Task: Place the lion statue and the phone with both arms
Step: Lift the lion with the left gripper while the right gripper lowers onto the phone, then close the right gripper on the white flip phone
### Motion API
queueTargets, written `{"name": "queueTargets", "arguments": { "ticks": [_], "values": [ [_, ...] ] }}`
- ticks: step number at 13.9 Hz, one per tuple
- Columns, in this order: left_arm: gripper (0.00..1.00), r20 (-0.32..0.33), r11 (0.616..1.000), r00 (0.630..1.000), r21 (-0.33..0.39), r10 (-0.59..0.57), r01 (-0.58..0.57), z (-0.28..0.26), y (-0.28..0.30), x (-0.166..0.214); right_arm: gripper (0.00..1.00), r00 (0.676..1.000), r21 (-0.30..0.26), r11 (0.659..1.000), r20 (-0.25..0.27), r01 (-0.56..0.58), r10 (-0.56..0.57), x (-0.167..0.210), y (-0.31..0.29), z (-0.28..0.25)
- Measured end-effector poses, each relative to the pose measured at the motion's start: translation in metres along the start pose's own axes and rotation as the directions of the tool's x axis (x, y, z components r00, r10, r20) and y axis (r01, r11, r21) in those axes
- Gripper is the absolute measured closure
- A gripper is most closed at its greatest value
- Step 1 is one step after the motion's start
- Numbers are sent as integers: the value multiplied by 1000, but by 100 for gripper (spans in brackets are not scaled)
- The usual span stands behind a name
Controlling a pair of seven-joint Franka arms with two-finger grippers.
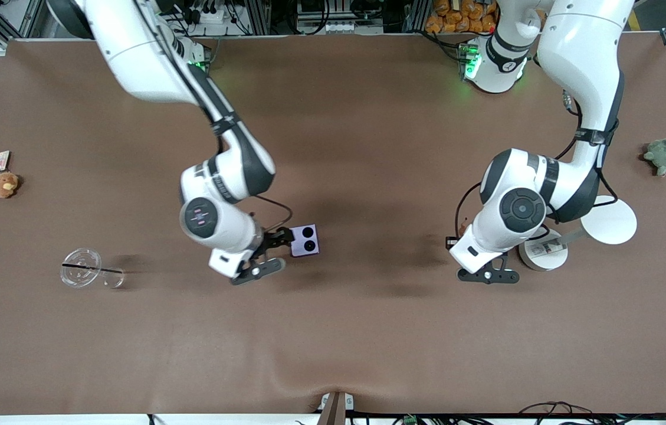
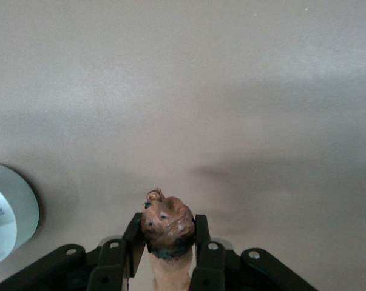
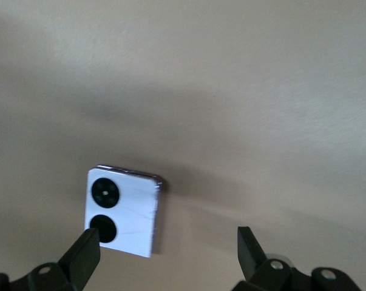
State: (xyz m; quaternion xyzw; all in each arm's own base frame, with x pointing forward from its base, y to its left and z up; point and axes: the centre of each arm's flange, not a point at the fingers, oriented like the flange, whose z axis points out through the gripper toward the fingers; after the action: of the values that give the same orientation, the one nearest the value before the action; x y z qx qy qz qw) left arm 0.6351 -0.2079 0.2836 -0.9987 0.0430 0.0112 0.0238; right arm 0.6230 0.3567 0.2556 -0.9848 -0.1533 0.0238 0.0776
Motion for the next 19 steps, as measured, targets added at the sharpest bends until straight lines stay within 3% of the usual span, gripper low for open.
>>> {"name": "queueTargets", "arguments": {
  "ticks": [3, 5, 12, 19],
  "values": [
    [63, -11, 1000, 1000, -6, 22, -22, 19, -20, -10, 0, 1000, -90, 996, -9, 14, -15, -4, -39, 12],
    [63, -18, 999, 999, -6, 31, -31, 22, -33, -15, 0, 1000, -110, 994, 0, 13, -13, -6, -50, 29],
    [63, -55, 993, 991, -9, 119, -120, 44, -112, -26, 0, 999, -118, 992, -3, -42, 42, -7, -54, 67],
    [63, -79, 991, 988, -9, 135, -136, 55, -136, -32, 0, 996, -99, 991, -17, -85, 84, -7, -57, 86]
  ]
}}
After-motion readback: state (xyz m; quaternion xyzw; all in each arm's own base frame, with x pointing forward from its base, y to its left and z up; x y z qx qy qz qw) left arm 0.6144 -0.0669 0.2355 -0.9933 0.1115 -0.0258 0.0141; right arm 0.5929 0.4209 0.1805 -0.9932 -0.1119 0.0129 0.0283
